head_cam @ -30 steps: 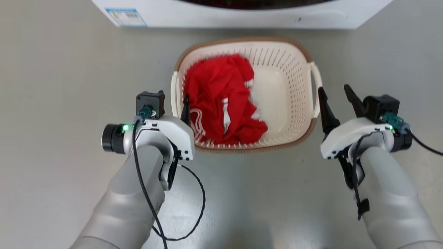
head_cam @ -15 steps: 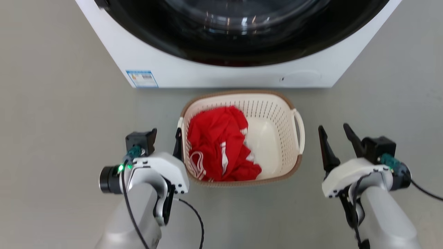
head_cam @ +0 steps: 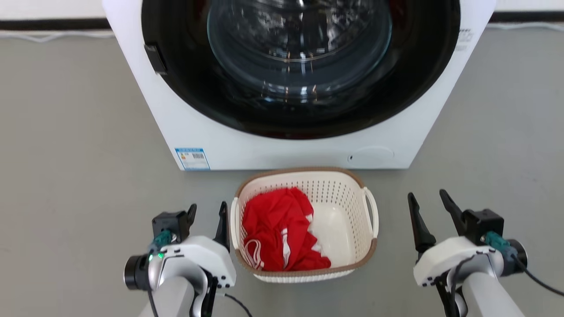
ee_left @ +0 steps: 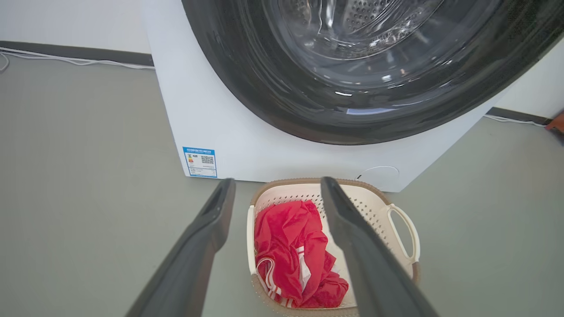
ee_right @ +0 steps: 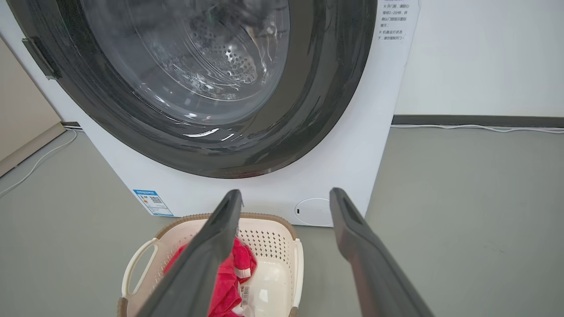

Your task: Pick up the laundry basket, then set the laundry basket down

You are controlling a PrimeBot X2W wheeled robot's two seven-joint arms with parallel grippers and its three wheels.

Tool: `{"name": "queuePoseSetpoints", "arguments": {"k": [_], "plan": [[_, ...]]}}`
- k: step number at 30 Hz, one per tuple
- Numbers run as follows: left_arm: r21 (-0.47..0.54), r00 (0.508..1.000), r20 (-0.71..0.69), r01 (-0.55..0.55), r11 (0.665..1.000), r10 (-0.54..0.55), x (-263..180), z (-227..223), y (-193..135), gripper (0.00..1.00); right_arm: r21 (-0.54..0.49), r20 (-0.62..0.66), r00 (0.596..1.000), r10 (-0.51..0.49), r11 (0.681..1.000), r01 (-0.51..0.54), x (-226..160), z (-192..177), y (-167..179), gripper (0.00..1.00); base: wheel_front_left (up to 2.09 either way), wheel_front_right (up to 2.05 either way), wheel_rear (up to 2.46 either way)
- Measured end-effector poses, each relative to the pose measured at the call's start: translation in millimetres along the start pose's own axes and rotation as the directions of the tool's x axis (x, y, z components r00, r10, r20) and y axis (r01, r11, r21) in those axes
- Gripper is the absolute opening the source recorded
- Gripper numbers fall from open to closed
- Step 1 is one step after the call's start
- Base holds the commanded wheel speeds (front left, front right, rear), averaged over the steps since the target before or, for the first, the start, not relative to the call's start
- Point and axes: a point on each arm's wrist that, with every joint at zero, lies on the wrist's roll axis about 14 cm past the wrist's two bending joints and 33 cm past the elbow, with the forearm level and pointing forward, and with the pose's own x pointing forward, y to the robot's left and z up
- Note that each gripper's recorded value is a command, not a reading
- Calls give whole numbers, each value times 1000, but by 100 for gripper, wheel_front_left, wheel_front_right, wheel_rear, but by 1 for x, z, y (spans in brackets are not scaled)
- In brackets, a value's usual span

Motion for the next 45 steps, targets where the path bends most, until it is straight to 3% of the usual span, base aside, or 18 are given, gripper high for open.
{"name": "queuePoseSetpoints", "arguments": {"k": [17, 28, 29, 36, 45], "plan": [[-48, 991, 125, -40, 998, 45, -56, 20, 14, 100, -18, 136, 991, -3, 1000, 6, -51, 31, 2, 100, 0, 0, 0], [-68, 985, 156, -62, 996, 72, -70, 24, 20, 100, -20, 180, 984, -16, 1000, 20, -67, 40, -2, 100, 0, 0, 0], [-69, 985, 153, -64, 996, 74, -71, 22, 20, 0, -19, 174, 985, -18, 1000, 21, -68, 38, -2, 0, 0, 0, 0], [-68, 994, 14, -110, 992, 111, -88, -27, 31, 0, 8, 27, 999, -32, 999, 32, -86, -14, -2, 0, 0, 0, 0], [-162, 992, -15, -127, 979, 126, -88, -29, 35, 0, 113, 18, 998, -59, 992, 57, -86, -15, -7, 0, 0, 0, 0]]}}
